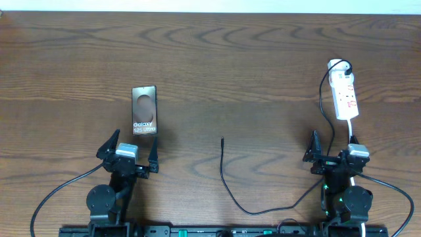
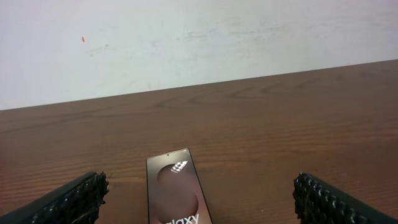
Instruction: Plug charger to phone and switch on socket
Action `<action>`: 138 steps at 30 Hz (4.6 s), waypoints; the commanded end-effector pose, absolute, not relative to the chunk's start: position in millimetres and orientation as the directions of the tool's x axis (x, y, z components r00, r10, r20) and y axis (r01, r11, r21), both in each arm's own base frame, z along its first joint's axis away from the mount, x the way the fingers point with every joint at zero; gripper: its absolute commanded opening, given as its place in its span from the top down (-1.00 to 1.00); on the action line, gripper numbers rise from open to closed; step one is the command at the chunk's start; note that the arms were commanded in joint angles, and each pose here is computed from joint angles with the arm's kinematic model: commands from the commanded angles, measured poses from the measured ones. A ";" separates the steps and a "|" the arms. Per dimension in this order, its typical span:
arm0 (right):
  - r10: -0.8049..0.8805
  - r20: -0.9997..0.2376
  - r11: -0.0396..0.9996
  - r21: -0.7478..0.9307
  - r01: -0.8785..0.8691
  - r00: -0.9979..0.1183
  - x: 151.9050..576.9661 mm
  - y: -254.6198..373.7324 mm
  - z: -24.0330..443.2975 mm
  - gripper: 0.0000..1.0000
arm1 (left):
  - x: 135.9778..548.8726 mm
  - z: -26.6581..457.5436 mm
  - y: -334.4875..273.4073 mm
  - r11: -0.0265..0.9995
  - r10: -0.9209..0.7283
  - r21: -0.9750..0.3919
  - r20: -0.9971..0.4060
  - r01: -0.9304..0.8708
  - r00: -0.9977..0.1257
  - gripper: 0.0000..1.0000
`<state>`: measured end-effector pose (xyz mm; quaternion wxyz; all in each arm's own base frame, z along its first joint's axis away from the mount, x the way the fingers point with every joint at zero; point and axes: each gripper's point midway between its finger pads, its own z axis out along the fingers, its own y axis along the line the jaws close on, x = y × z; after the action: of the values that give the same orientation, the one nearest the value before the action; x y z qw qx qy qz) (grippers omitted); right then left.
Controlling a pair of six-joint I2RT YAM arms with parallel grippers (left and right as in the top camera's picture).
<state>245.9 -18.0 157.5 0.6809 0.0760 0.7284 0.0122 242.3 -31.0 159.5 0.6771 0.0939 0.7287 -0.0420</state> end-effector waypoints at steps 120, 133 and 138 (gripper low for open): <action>0.120 -0.991 0.989 0.114 0.096 -0.060 245.5 -18.0 157.5 -0.99 | 384.2 58.1 -0.8 0.999 -0.034 -0.043 -0.244 -0.025 -0.969 -0.96; 0.120 -0.991 0.989 0.114 0.096 -0.060 245.5 -18.0 157.5 -0.99 | 384.7 58.0 1.3 0.998 -0.067 -0.037 -0.245 -0.060 -0.967 -0.96; 0.120 -0.991 0.989 0.114 0.096 -0.060 245.5 -18.0 157.5 -0.98 | 383.2 57.6 4.9 0.997 -0.082 -0.020 -0.240 -0.080 -0.967 -0.95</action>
<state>245.9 -17.9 157.5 0.6809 0.0758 0.7284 0.0124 379.8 1.5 56.4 0.1203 -0.0292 0.9922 -0.0160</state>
